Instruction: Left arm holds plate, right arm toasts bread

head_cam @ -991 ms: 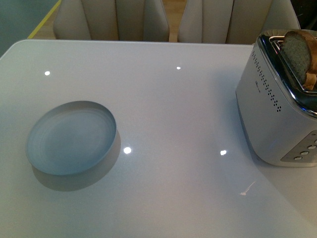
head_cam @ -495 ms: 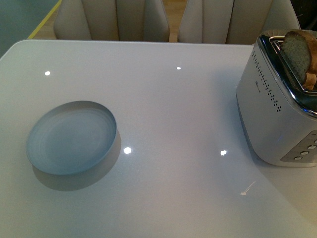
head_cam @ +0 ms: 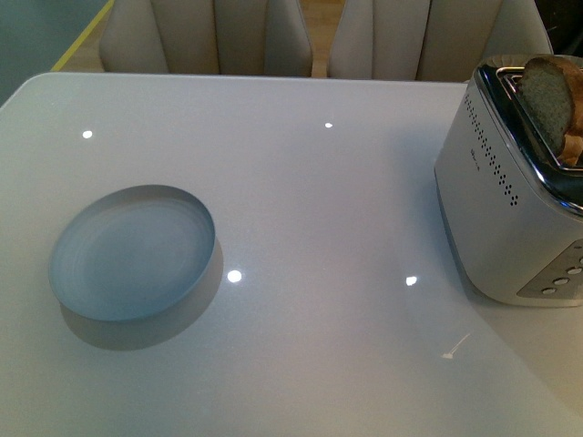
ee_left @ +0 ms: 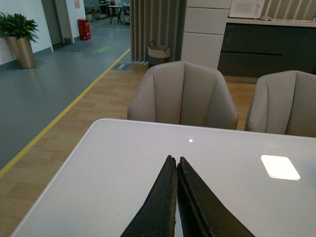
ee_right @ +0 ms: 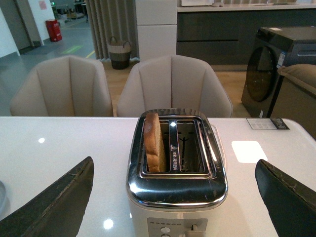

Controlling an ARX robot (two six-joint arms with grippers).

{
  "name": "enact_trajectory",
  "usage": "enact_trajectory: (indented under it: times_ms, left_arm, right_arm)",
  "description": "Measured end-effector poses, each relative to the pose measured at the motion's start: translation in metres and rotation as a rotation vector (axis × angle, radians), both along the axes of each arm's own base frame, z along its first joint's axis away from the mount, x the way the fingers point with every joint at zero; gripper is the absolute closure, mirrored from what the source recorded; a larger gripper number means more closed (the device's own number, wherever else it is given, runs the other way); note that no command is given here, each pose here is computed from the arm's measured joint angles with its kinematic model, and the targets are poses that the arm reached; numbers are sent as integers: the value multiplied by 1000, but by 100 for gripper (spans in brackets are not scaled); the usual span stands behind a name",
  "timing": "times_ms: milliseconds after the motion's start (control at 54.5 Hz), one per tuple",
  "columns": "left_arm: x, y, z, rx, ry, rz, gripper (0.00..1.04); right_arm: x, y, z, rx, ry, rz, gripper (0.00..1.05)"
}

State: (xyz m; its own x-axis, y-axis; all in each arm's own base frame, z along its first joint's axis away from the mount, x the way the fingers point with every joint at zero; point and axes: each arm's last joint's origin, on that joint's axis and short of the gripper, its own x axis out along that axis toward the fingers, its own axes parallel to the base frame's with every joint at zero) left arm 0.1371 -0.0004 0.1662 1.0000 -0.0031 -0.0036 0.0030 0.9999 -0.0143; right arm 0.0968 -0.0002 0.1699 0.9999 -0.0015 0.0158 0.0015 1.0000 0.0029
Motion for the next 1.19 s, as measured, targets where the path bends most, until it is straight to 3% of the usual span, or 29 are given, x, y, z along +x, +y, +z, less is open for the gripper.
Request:
enact_trajectory:
  times_ms: [1193]
  left_arm:
    - [-39,0,1,2,-5,0,102]
  right_arm:
    - [0,0,0,0,0,0,9]
